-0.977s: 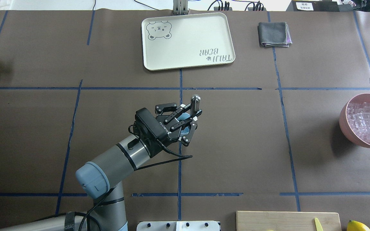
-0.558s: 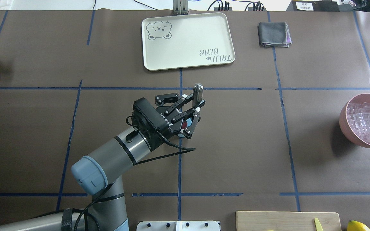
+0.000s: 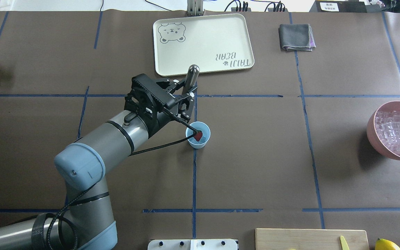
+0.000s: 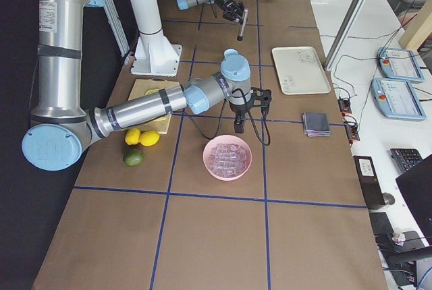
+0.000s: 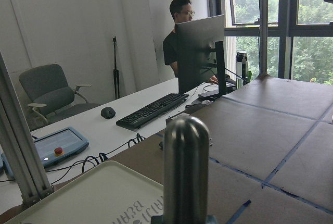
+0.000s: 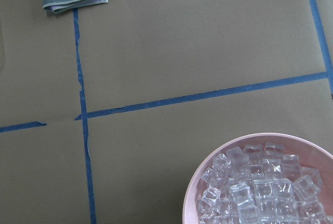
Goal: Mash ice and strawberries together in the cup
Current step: 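Lift the muddler out of the cup and carry it back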
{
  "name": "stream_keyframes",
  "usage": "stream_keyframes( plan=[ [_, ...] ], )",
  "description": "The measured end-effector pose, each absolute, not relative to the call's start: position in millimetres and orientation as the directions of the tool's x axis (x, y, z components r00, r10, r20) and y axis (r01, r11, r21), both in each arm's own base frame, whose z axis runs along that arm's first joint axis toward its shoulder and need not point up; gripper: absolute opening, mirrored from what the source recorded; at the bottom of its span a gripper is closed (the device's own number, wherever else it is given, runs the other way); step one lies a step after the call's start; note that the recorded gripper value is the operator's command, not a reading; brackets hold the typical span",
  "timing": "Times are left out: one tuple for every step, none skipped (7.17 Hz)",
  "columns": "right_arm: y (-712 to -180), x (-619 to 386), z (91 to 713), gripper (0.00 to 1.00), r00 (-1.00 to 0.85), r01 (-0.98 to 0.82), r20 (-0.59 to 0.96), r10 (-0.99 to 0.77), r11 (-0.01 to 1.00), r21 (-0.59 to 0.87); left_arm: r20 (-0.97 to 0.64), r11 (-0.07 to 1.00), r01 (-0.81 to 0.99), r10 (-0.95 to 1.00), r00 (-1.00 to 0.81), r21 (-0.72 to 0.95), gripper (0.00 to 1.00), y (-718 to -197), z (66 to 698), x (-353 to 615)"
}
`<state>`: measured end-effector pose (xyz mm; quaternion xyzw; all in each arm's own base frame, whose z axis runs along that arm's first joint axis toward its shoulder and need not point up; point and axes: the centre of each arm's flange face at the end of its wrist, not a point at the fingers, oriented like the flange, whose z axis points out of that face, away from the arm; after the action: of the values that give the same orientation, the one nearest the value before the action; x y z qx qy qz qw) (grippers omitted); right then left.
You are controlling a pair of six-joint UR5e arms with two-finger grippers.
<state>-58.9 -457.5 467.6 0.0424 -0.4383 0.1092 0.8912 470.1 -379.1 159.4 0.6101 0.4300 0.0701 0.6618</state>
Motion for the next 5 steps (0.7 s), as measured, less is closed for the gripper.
stream_keyframes(
  plan=[
    [-458, -59, 469, 1.00, 0.593, -0.232, 0.789, 0.160, 0.972, -0.022, -0.539, 0.329, 0.428, 0.559, 0.630, 0.842, 0.00, -395, 182, 464],
    [-458, -59, 470, 1.00, 0.594, -0.233, 0.788, 0.162, 0.972, -0.024, -0.577, 0.403, 0.415, 0.518, 0.631, 0.816, 0.00, -415, 205, 450],
    [-459, -59, 471, 1.00, 0.595, -0.233, 0.787, 0.163, 0.972, -0.025, -0.608, 0.488, 0.382, 0.489, 0.625, 0.785, 0.00, -443, 239, 419],
    [-458, -59, 472, 1.00, 0.595, -0.233, 0.787, 0.164, 0.972, -0.027, -0.643, 0.583, 0.342, 0.451, 0.618, 0.737, 0.00, -471, 285, 375],
    [-457, -59, 474, 1.00, 0.596, -0.233, 0.786, 0.166, 0.972, -0.029, -0.679, 0.682, 0.292, 0.405, 0.612, 0.670, 0.00, -494, 336, 317]
  ],
)
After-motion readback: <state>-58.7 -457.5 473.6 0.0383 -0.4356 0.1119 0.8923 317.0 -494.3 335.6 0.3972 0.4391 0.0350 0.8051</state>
